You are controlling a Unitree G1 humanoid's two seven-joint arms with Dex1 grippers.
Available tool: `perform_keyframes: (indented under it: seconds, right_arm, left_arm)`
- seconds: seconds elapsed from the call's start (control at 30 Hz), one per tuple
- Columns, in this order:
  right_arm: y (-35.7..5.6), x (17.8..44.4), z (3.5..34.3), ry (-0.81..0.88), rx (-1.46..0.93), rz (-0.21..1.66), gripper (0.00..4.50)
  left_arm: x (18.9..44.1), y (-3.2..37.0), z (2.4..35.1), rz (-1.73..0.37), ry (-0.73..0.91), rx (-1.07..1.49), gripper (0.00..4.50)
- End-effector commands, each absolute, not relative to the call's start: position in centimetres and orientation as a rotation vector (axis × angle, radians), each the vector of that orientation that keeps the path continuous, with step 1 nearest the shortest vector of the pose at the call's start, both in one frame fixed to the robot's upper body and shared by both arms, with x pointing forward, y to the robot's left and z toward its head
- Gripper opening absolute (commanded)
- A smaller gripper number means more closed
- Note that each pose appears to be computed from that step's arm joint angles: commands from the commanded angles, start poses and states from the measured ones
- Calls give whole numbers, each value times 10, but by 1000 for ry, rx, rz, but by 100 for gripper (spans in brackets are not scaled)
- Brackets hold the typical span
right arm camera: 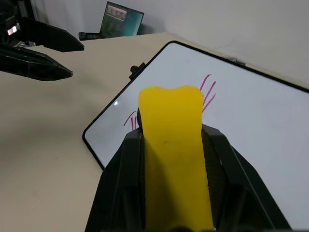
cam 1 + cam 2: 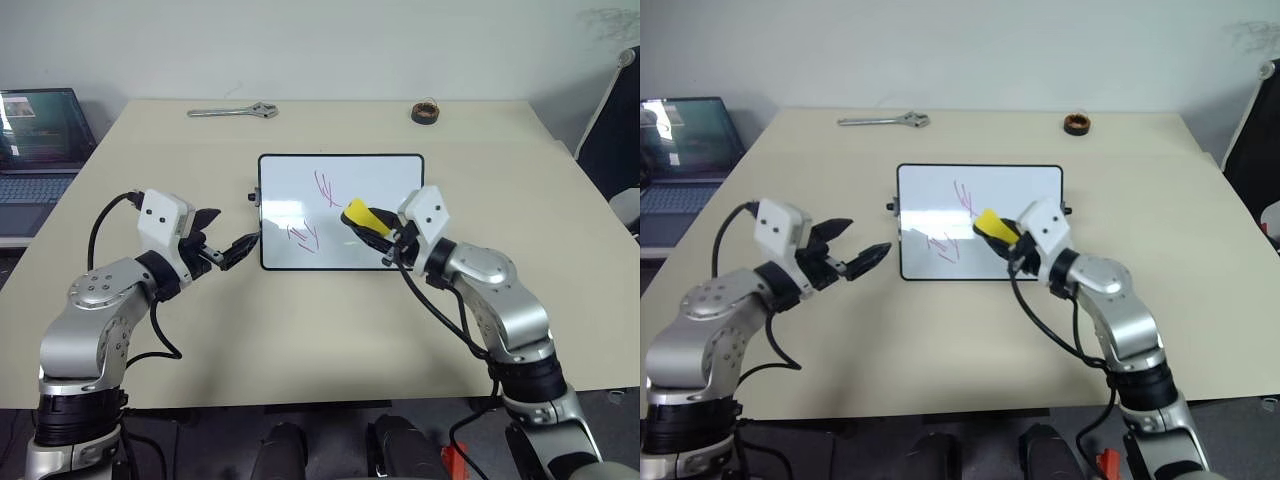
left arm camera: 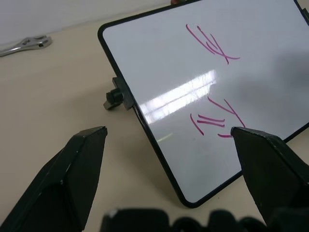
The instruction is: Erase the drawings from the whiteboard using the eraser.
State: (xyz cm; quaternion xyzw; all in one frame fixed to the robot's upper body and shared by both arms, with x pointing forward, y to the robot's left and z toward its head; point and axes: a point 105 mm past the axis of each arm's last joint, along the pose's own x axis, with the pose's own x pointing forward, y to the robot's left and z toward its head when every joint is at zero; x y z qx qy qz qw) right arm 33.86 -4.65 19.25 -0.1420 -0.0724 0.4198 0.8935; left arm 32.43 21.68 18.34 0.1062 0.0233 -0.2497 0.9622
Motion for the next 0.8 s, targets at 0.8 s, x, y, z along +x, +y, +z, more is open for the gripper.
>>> perform_keyframes:
  seconds: [0.8]
  right_arm:
    - [12,435,172,-70,-784,867,118]
  left_arm:
    - [324,203,190,-578,39,301,450]
